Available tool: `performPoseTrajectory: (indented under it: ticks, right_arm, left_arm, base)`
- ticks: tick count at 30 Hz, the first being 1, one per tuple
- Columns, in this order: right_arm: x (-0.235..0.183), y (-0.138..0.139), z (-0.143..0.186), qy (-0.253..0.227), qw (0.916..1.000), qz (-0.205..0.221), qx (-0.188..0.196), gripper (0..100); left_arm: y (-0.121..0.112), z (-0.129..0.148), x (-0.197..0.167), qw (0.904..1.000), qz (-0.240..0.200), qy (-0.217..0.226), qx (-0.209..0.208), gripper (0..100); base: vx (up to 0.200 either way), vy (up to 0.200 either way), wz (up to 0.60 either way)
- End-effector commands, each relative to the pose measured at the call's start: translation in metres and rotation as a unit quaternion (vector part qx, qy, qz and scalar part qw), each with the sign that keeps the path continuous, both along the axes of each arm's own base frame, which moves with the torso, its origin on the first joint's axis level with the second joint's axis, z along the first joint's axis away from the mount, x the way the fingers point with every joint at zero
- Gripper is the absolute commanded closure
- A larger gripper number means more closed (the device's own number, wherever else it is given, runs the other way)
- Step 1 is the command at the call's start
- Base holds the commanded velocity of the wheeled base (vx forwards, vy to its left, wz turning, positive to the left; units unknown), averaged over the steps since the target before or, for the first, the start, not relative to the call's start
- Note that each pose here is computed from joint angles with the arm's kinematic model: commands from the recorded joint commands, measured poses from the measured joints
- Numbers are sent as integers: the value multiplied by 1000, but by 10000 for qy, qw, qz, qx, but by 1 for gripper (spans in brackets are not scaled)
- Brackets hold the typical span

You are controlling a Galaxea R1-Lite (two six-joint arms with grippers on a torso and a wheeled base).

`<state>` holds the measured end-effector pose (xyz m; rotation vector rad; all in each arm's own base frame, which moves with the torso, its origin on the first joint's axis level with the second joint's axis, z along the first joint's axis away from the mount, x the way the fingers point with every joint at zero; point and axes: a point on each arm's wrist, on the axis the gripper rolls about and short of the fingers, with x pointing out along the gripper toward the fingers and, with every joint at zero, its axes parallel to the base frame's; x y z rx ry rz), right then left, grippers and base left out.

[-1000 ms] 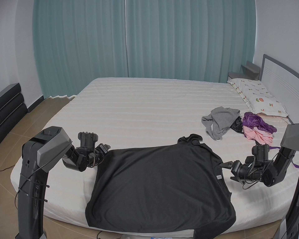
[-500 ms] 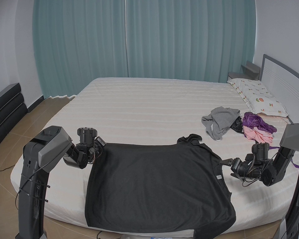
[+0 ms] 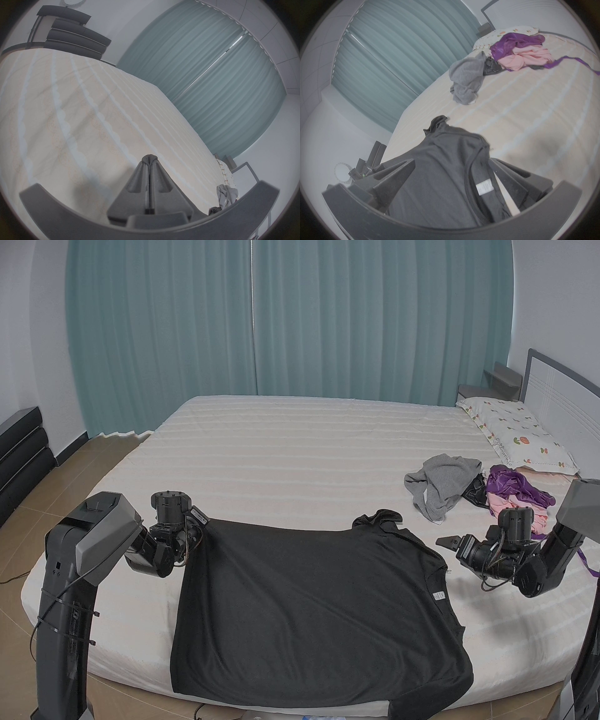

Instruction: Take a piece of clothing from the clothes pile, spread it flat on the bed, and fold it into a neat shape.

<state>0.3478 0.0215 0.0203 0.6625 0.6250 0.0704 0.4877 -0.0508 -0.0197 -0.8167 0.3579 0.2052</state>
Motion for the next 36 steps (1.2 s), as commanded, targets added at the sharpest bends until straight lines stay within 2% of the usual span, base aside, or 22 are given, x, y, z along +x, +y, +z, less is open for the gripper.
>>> performPoseTrajectory:
  ticks: [1,3,6,12,22,25,30,36]
  right_arm:
    - [46,5,-8,2,9998,104,-193,0]
    - [57,11,-13,59,9991,261,-327,0]
    - [74,24,-12,125,9986,421,-305,0]
    - [98,50,-31,664,9972,311,125,0]
    - [117,67,-38,886,9952,397,144,0]
    - [126,67,-45,872,9956,316,107,0]
    - [144,73,-66,679,9975,-78,-188,0]
    - [157,74,-50,349,9987,-352,-100,0]
  left_arm:
    - [-1,7,1,9999,-92,-29,131,100]
    - [-4,7,0,9998,-136,-28,142,100]
    - [-11,8,-1,9997,-204,-52,140,100]
    - [-14,13,-1,9996,-233,-106,150,100]
    - [-11,15,-2,9997,-186,-106,152,100]
    - [-10,14,-2,9997,-178,-91,154,100]
    - [-10,15,-2,9997,-171,-99,156,100]
    - [-10,12,-2,9997,-164,-68,160,100]
  base:
    - [0,0,0]
    - [0,0,0]
    - [0,0,0]
    - [0,0,0]
    - [0,0,0]
    - [0,0,0]
    - [0,0,0]
    - [0,0,0]
